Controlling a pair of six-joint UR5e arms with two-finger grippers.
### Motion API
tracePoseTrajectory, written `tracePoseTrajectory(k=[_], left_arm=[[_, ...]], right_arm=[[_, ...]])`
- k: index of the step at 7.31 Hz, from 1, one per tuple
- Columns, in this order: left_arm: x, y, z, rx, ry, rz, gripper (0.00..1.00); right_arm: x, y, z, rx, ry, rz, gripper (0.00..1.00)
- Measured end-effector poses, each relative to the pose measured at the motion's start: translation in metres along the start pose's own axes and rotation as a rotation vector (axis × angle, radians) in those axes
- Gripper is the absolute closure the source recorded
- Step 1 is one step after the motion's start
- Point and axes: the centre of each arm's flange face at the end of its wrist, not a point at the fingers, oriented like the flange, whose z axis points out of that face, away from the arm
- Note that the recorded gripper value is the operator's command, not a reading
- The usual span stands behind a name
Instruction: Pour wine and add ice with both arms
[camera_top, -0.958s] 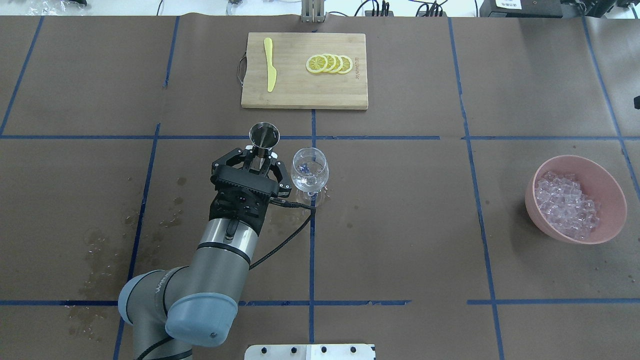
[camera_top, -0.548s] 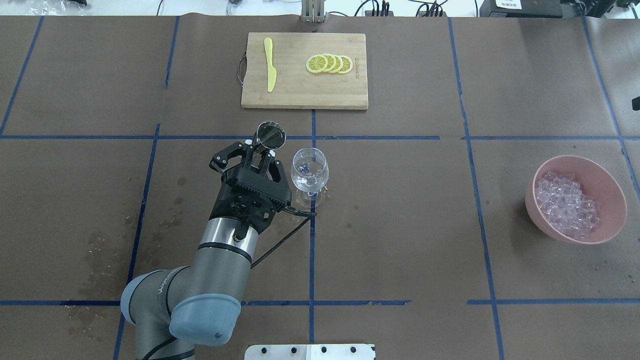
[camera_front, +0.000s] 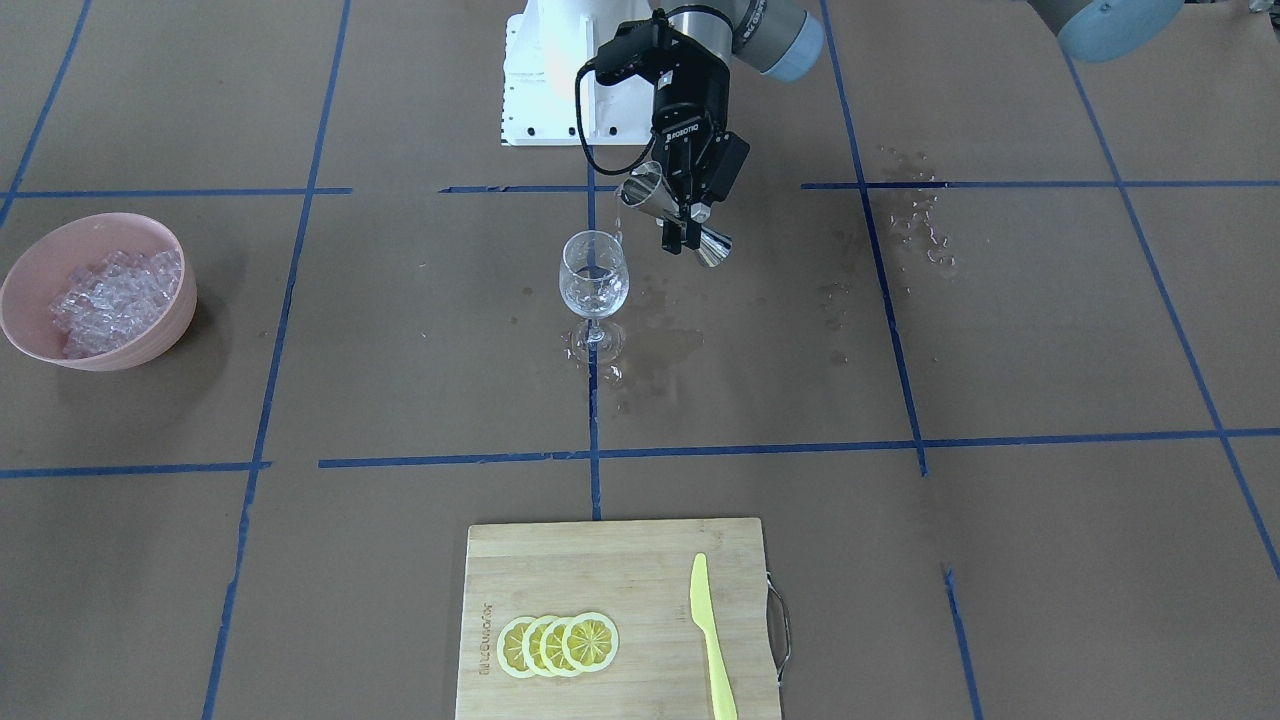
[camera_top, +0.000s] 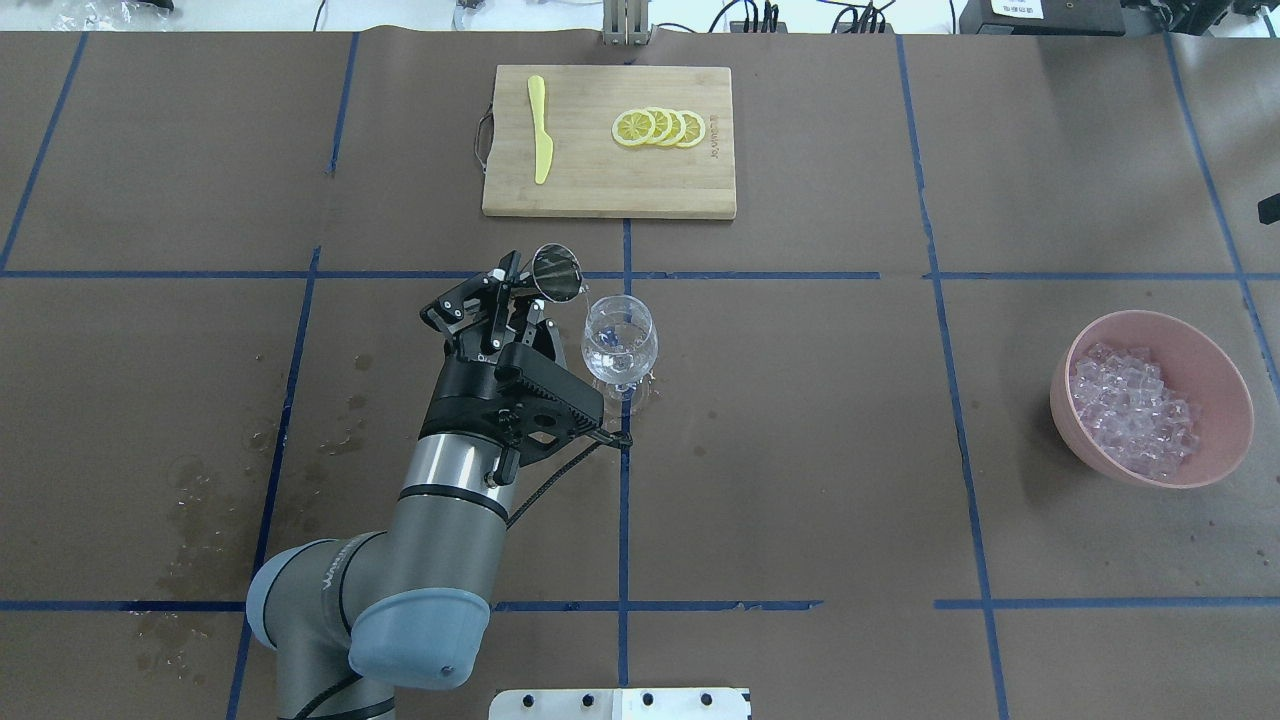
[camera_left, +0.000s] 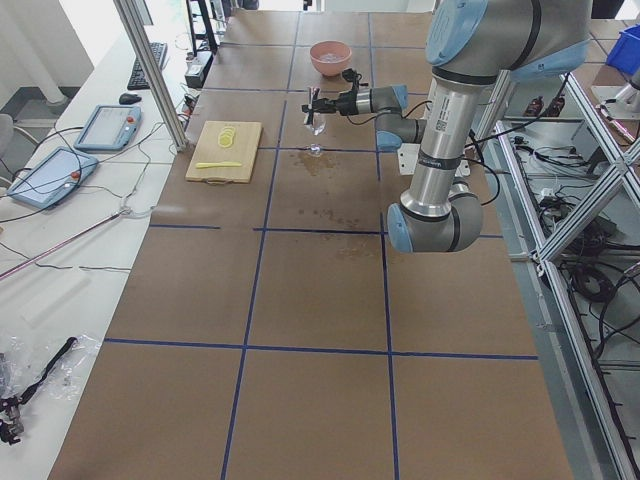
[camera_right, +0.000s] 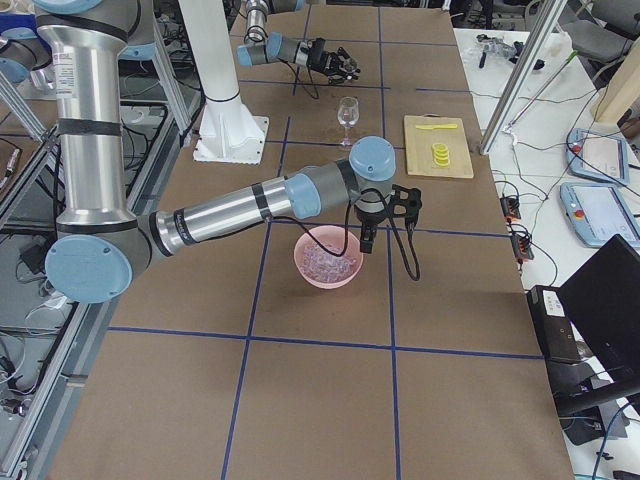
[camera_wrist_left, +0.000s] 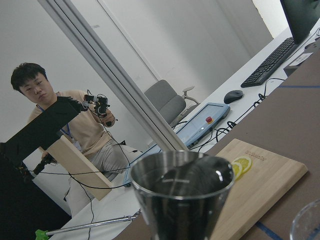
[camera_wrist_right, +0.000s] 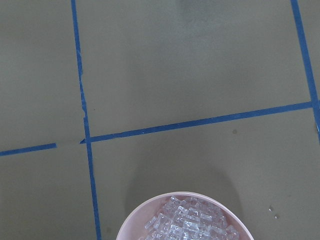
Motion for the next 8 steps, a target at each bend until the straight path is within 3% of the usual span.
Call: tracePoseTrajectory(k=[4, 8], left_arm=[[0.012, -0.014, 0.005, -0.042, -0.013, 0.169, 1.00], [0.009, -0.017, 0.006, -0.046, -0.035, 0.351, 1.00]], right_arm=[[0.000, 0.001, 0.004, -0.007, 0.001, 0.000, 0.00], [0.000, 0.001, 0.004, -0.009, 0.002, 0.000, 0.00]])
